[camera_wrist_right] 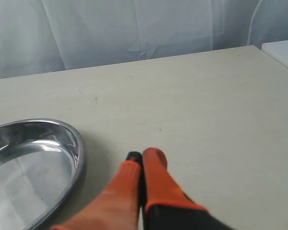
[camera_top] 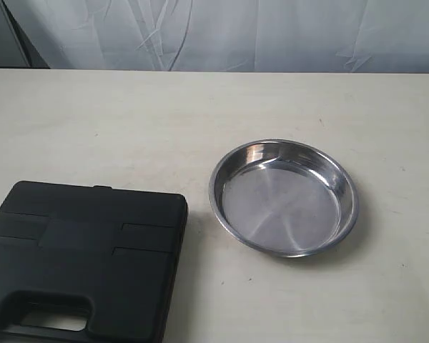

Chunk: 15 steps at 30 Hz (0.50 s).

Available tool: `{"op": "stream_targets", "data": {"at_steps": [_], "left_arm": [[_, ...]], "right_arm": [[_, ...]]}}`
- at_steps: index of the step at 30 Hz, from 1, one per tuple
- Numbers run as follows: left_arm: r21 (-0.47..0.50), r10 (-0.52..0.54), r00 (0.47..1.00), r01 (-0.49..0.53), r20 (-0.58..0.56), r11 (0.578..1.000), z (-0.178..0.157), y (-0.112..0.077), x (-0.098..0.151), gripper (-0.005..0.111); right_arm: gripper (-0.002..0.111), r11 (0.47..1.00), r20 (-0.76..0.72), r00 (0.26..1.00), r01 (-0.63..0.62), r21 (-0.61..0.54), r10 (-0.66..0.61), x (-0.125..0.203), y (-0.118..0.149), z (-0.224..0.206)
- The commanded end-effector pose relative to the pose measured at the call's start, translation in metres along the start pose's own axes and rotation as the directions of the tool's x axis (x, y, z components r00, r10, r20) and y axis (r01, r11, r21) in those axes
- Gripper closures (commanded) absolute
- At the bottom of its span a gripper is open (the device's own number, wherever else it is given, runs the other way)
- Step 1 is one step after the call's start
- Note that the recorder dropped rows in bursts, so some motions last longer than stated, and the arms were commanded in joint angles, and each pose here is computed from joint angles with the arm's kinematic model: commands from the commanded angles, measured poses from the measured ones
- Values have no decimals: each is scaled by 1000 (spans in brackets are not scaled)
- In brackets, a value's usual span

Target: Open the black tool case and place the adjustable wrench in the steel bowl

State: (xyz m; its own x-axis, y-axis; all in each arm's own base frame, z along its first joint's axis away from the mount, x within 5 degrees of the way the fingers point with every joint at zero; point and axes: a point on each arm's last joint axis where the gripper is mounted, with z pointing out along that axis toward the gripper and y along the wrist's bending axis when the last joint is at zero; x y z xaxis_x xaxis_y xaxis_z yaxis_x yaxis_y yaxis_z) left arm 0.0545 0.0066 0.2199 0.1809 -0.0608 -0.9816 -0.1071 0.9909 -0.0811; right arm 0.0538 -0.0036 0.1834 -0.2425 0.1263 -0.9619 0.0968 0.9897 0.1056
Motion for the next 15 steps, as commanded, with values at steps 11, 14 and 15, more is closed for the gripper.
{"op": "stream_targets", "data": {"at_steps": [11, 14, 15], "left_arm": [[8, -1, 1000, 1, 3, 1000, 0, -1, -1, 106], [8, -1, 1000, 1, 3, 1000, 0, -1, -1, 106], [8, 1, 1000, -1, 3, 1000, 0, -1, -1, 106]], "right_arm": [[108, 969, 220, 943, 239, 69, -248, -20, -1, -3], [108, 944, 444, 837, 321, 76, -321, -39, 7, -10], [108, 945, 490, 814, 320, 71, -312, -43, 9, -12]]}}
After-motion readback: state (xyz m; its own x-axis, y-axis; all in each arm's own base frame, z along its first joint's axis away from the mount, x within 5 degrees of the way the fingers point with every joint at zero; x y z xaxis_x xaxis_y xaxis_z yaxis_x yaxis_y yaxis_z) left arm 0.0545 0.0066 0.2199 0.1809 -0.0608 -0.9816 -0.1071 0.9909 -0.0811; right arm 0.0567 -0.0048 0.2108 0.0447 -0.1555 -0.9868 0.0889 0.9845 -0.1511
